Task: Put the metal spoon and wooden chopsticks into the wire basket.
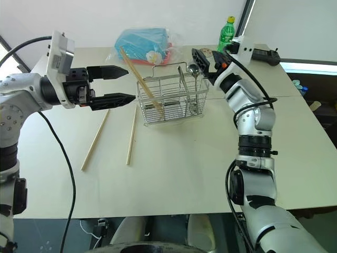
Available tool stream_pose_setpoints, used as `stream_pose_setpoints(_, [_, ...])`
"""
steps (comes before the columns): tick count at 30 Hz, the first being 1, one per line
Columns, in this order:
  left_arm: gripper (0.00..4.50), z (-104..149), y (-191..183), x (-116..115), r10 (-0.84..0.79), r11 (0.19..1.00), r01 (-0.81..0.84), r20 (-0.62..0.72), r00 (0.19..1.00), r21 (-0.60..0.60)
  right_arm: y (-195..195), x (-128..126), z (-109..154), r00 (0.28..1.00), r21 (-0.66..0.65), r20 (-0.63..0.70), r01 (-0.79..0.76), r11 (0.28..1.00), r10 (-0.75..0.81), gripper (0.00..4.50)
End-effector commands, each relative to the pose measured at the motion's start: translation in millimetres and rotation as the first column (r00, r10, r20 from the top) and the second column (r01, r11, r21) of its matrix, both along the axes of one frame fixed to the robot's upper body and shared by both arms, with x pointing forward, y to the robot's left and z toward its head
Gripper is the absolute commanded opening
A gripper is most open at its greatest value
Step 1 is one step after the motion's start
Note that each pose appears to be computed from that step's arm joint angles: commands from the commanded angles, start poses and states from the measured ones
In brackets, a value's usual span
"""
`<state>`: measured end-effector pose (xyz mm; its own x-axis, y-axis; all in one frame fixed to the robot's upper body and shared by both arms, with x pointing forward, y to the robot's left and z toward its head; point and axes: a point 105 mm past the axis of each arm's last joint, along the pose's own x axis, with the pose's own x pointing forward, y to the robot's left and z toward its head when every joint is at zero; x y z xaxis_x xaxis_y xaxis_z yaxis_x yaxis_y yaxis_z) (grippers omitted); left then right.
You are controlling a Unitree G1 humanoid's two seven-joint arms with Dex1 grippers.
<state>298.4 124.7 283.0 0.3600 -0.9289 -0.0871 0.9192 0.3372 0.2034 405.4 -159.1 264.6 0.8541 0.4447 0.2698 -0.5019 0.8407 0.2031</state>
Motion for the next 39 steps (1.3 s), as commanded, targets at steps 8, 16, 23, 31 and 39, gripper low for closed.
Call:
stream_pose_setpoints(8, [4.50, -7.8, 52.4, 31.0, 0.215, 0.965, -0.220, 0.049, 0.975, 0.145, -21.2, -97.2, 51.3, 0.977, -0.329, 0.100, -0.148, 0.933, 0.190, 4.48])
stream_pose_setpoints(16, [4.50, -56.7, 112.5, 87.6, 0.613, 0.775, -0.579, -0.084, 0.785, 0.252, -14.5, -154.1, 21.4, 0.960, -0.534, -0.077, -0.267, 0.802, 0.268, 4.48])
stream_pose_setpoints(23, [4.50, -108.3, 123.6, 106.9, 0.761, 0.640, -0.671, -0.185, 0.622, 0.374, -0.7, -176.7, -10.9, 0.948, -0.526, -0.161, -0.317, 0.789, 0.273, 4.48])
stream_pose_setpoints(31, [4.50, -127.9, 123.6, 111.0, 0.770, 0.631, -0.651, -0.237, 0.592, 0.423, 1.4, -183.8, -12.5, 0.963, -0.475, -0.138, -0.270, 0.837, 0.233, 4.48])
stream_pose_setpoints(39, [4.50, -159.5, 131.9, 108.7, 0.785, 0.618, -0.640, -0.322, 0.529, 0.456, 2.9, -190.8, -11.3, 0.966, -0.456, -0.148, -0.255, 0.853, 0.210, 4.48])
